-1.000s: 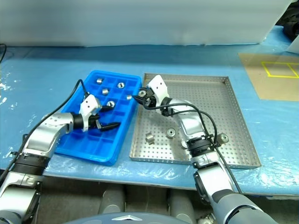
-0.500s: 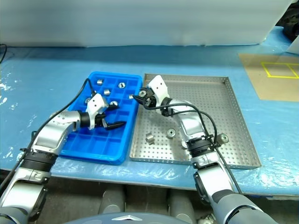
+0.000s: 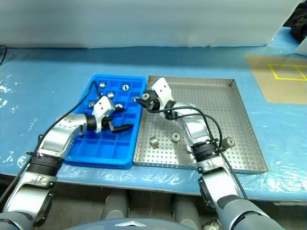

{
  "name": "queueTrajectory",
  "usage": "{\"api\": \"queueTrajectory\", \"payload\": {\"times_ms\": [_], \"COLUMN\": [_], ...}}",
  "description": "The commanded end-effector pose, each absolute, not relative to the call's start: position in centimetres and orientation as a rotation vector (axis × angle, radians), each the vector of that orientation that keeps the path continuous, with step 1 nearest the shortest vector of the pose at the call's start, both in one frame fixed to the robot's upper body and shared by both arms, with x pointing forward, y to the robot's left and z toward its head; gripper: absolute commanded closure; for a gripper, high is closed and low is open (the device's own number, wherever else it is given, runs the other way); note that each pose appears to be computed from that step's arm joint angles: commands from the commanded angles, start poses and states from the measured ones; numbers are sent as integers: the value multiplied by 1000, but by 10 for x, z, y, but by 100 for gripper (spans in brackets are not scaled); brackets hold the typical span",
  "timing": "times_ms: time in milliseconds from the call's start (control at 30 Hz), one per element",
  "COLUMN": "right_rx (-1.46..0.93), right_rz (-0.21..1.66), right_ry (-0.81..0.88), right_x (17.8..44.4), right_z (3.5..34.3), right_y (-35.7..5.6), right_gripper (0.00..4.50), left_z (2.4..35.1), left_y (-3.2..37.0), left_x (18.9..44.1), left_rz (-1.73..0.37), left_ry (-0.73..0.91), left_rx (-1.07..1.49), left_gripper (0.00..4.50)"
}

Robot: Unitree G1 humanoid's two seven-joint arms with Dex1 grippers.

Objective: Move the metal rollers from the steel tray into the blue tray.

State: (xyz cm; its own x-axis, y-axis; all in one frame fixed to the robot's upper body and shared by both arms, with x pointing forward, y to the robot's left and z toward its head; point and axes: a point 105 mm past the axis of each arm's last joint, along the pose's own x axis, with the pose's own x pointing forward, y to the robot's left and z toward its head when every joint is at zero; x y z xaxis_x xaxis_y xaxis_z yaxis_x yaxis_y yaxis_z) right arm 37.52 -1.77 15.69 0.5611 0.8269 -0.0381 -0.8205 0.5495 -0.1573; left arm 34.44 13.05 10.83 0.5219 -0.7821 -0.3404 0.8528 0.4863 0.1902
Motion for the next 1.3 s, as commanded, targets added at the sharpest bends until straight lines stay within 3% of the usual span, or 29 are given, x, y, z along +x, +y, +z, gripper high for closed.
{"api": "queueTrajectory", "payload": {"times_ms": [33,267,600,900,1300], "right_rx": [-162,-182,-264,-254,-243], "right_rz": [1009,1083,1227,1309,1433], "right_ry": [-112,-94,-42,-56,-29], "right_x": [368,360,355,355,343], "right_z": [174,172,152,150,141], "right_y": [-12,-7,17,47,67], "right_gripper": [281,281,281,281,281], "left_z": [105,149,181,186,175], "left_y": [119,142,181,218,210], "left_x": [336,323,313,303,294], "left_rz": [-1070,-1087,-1004,-819,-810], "left_ry": [228,160,83,30,57], "left_rx": [376,331,375,403,356], "left_gripper": [0,0,0,0,0]}}
